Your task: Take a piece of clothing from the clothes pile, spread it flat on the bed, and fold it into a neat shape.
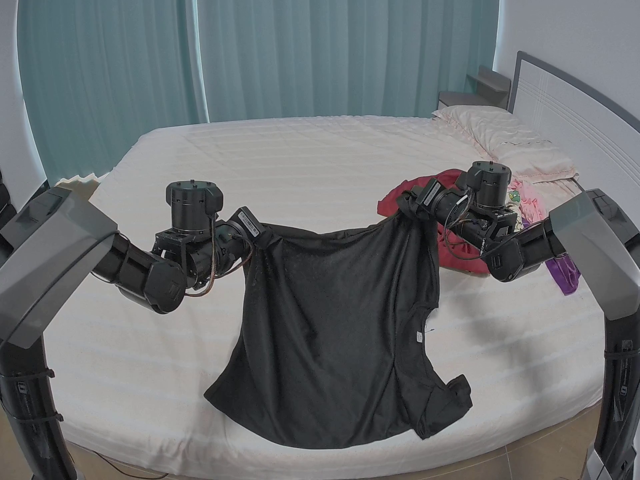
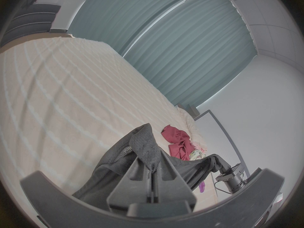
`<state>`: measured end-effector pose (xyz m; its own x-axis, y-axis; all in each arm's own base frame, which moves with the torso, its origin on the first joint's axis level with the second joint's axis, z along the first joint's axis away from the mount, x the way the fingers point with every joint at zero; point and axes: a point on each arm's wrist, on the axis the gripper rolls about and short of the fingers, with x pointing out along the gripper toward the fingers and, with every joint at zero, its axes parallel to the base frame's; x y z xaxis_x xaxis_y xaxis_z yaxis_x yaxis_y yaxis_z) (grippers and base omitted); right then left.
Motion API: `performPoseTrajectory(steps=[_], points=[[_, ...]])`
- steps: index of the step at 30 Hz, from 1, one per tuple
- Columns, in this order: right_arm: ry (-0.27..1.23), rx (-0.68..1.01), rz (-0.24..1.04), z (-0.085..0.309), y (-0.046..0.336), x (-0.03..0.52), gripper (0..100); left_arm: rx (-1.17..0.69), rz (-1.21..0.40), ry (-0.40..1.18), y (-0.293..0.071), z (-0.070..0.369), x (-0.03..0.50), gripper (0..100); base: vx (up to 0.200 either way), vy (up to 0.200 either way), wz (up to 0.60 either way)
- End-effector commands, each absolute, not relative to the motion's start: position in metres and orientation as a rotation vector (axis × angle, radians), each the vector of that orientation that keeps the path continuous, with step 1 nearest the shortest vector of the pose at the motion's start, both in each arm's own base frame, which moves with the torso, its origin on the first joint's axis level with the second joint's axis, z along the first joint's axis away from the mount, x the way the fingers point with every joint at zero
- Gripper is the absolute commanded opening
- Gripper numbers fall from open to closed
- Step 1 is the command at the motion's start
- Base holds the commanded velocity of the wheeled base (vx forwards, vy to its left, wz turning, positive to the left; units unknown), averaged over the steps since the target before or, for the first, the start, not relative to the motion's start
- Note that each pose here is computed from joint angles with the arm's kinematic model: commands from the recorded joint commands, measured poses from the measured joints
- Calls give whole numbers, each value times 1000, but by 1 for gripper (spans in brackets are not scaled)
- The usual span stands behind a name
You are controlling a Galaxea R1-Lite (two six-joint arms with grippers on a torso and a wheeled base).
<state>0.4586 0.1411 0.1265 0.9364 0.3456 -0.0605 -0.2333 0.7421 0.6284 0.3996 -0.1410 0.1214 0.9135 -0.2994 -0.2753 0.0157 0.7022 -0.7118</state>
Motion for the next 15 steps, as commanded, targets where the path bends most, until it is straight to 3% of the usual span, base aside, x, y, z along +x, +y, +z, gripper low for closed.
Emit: performPoseTrajectory(steps=[1, 7, 8, 9, 15], points=[[227, 655, 307, 100, 146, 466, 0, -762, -141, 455, -142, 87, 412, 0, 200, 0, 0], [244, 652, 298, 85, 148, 473, 0, -760, -102, 475, -135, 66, 424, 0, 33, 0, 0], [244, 652, 298, 85, 148, 473, 100, -760, -92, 471, -133, 63, 427, 0, 0, 0, 0], [238, 653, 293, 83, 149, 476, 100, -761, -90, 469, -133, 62, 428, 100, 0, 0, 0], [276, 642, 248, 69, 147, 486, 100, -760, -31, 440, -117, 50, 445, 100, 0, 0, 0]])
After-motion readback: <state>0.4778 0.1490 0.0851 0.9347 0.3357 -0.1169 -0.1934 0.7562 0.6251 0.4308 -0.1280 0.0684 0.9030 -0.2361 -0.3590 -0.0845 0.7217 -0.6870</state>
